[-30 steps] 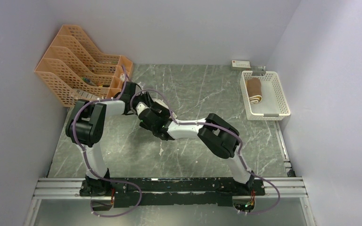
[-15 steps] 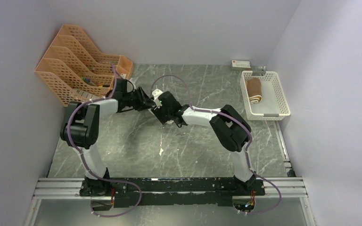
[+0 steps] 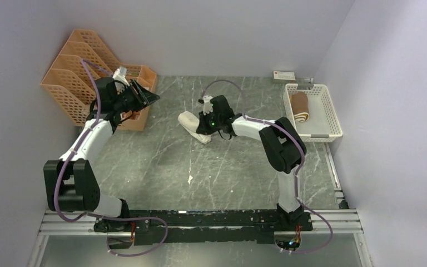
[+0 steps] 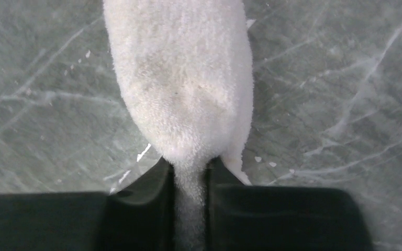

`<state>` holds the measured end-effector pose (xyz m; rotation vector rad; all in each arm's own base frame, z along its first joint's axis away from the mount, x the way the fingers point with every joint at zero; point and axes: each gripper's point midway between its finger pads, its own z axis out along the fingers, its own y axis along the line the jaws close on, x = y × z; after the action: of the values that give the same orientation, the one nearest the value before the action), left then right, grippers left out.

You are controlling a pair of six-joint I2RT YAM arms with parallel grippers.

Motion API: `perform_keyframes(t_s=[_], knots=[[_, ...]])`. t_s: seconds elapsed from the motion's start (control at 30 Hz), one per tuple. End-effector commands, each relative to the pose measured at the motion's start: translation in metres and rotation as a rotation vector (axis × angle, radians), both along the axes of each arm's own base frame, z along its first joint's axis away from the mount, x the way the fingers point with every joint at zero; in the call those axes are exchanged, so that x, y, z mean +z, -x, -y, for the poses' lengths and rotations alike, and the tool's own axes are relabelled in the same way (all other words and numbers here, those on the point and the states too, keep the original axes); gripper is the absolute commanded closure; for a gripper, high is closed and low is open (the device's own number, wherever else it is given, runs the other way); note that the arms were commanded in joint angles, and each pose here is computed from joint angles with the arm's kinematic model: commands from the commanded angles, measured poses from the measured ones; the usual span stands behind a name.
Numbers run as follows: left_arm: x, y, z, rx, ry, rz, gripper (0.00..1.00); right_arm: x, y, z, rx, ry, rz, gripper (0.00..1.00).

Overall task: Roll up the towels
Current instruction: Roll the towel at the center of the board, then pick up the towel at the center of the board.

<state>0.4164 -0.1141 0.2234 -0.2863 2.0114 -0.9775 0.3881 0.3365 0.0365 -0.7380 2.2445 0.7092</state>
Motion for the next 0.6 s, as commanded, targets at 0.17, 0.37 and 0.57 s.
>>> perform_keyframes(t_s=[0.17, 0.37, 0.57], knots=[[-0.023, 0.028, -0.012, 0.005, -0.053, -0.071, 0.48, 0.015, -0.001, 0.053, -0.146, 0.075, -0.005, 1.0], [-0.011, 0.027, -0.017, -0.017, -0.074, -0.058, 0.49, 0.11, -0.066, 0.167, -0.445, 0.065, 0.17, 1.0], [-0.009, 0.028, -0.012, -0.084, -0.069, -0.057, 0.51, 0.172, -0.099, 0.292, -0.728, 0.253, 0.293, 1.0]])
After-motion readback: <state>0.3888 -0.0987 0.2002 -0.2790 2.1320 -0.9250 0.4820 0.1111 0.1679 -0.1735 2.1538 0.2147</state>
